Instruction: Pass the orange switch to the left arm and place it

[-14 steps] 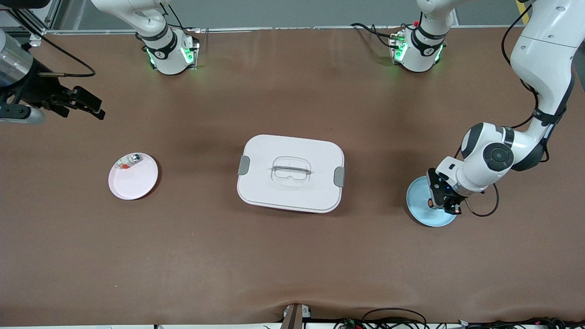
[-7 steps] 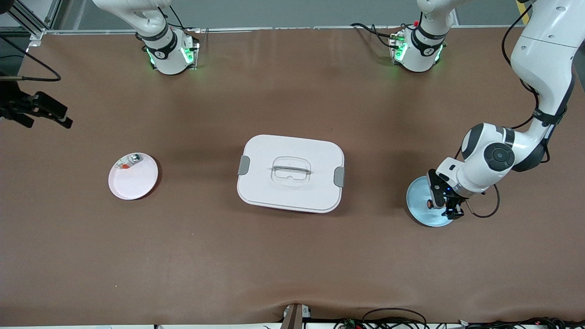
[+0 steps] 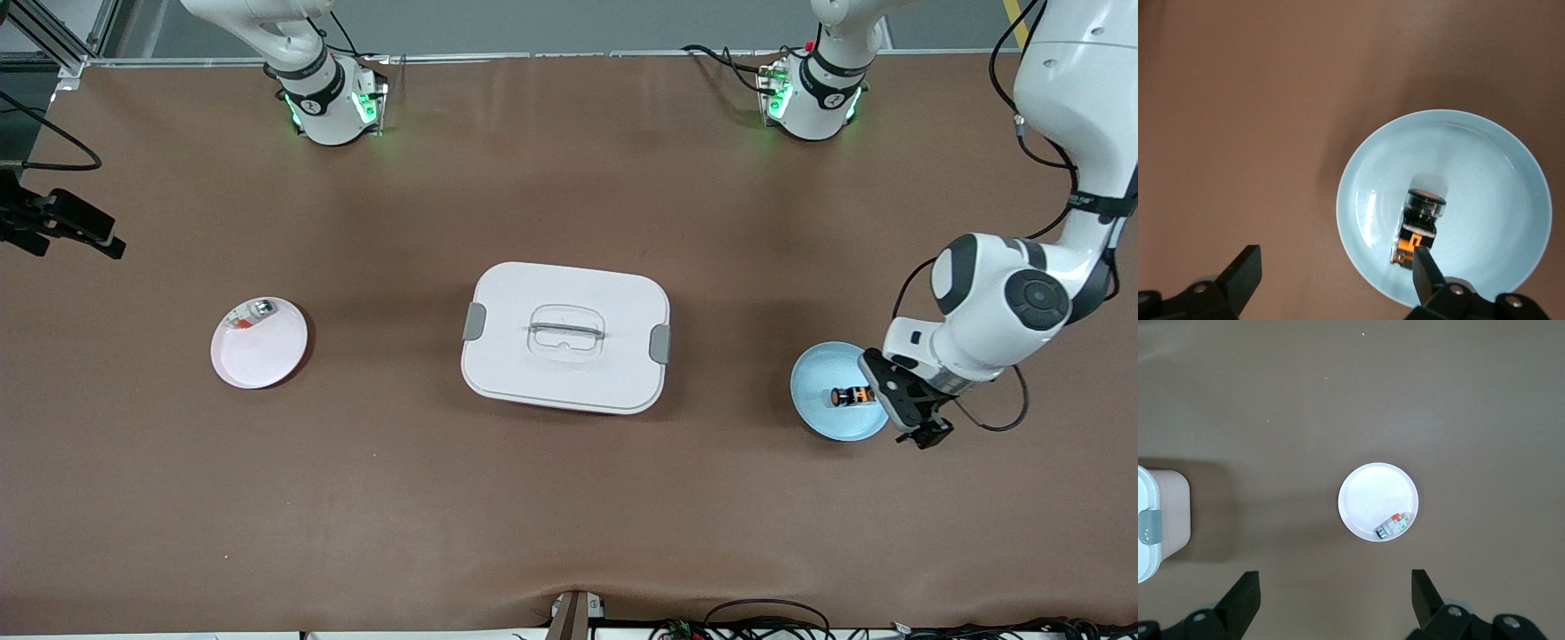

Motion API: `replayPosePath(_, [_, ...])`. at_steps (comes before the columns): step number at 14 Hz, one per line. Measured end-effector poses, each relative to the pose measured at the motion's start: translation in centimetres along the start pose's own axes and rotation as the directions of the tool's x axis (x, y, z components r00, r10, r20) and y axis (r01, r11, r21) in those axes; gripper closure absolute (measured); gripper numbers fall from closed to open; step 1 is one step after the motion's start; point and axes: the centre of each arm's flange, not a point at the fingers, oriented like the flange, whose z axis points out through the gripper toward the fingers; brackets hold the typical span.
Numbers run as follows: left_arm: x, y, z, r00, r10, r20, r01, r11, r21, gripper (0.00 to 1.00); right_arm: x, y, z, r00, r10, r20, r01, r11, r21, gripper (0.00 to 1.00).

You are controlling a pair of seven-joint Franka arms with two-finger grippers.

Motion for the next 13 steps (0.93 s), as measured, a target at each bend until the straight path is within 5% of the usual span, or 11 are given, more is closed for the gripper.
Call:
replayPosePath(3, [-0.2, -1.4, -3.0, 0.986, -0.161, 0.048, 0.162, 0.987, -0.02, 0.0, -0.1, 0.1, 0.1, 1.0, 0.002, 0.013, -0.002, 1.0, 0.0, 0.0])
replayPosePath(7, [0.6, -1.3, -4.1, 0.917, -0.387, 0.095, 0.392, 0.919, -0.038, 0.0, -0.2, 0.0, -0.1, 1.0, -0.002, 0.013, 0.002, 1.0, -0.001, 0.0])
replayPosePath(13, [2.6, -2.5, -8.5, 0.703, -0.703, 0.109, 0.707, 0.708, 0.003, 0.0, -0.4, -0.3, -0.8, 1.0, -0.006, 0.018, 0.006, 1.0, -0.002, 0.0])
